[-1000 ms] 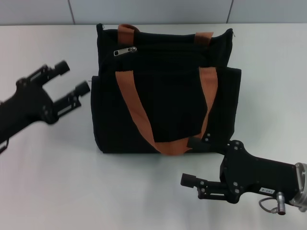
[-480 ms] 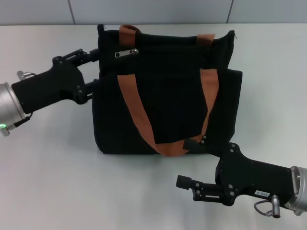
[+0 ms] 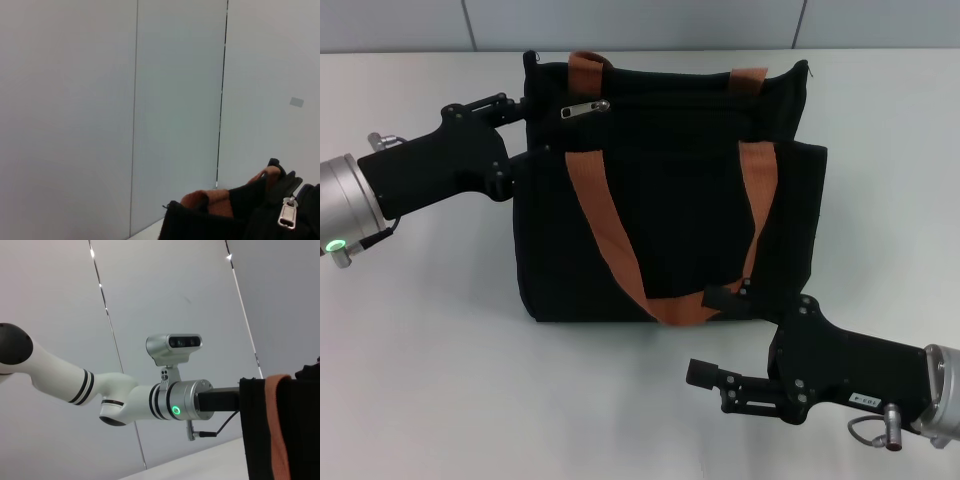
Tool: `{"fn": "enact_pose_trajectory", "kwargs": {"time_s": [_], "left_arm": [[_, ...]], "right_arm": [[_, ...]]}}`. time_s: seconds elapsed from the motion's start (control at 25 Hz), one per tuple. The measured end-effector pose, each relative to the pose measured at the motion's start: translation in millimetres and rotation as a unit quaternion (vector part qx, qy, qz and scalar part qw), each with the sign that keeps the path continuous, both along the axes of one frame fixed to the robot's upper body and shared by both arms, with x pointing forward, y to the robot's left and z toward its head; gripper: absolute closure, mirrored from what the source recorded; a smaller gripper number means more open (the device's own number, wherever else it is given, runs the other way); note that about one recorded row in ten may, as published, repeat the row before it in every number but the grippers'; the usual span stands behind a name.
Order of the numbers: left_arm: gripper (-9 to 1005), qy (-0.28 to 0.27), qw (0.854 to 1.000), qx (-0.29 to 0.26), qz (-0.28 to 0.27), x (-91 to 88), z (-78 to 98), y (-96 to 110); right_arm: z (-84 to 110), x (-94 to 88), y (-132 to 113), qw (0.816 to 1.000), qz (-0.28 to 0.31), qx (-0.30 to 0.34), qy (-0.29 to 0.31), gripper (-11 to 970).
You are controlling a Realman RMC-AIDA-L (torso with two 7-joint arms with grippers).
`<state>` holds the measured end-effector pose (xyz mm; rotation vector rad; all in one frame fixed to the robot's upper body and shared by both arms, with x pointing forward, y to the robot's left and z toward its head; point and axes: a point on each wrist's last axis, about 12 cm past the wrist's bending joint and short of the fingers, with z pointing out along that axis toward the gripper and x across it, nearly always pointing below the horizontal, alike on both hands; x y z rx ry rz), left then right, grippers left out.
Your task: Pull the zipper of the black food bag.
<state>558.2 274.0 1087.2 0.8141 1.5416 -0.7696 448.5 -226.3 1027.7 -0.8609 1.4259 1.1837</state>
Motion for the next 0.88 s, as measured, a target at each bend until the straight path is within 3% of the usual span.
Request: {"fn": "enact_pose_trajectory", "kwargs": {"time_s": [0.2,0.64,0.88], "left_arm": [[409,-0.024,1.0,-0.006,0.002,0.6,2.2,-1],[844,-0.046,0.999,-0.016,-0.012,1.5,7.3,-7],[974,-0.051,0.997,-0.06,0.001,5.2,11.6,-14]], "right_arm": [[1.0,0.7,0,1.0,-0.003,0.004,-0.002,128],[0.7,1.3,0,1.0,-0.005,0.003,-0.001,128],[-0.9,1.3,0,1.0,-0.018,0.004,0.004,128]]}}
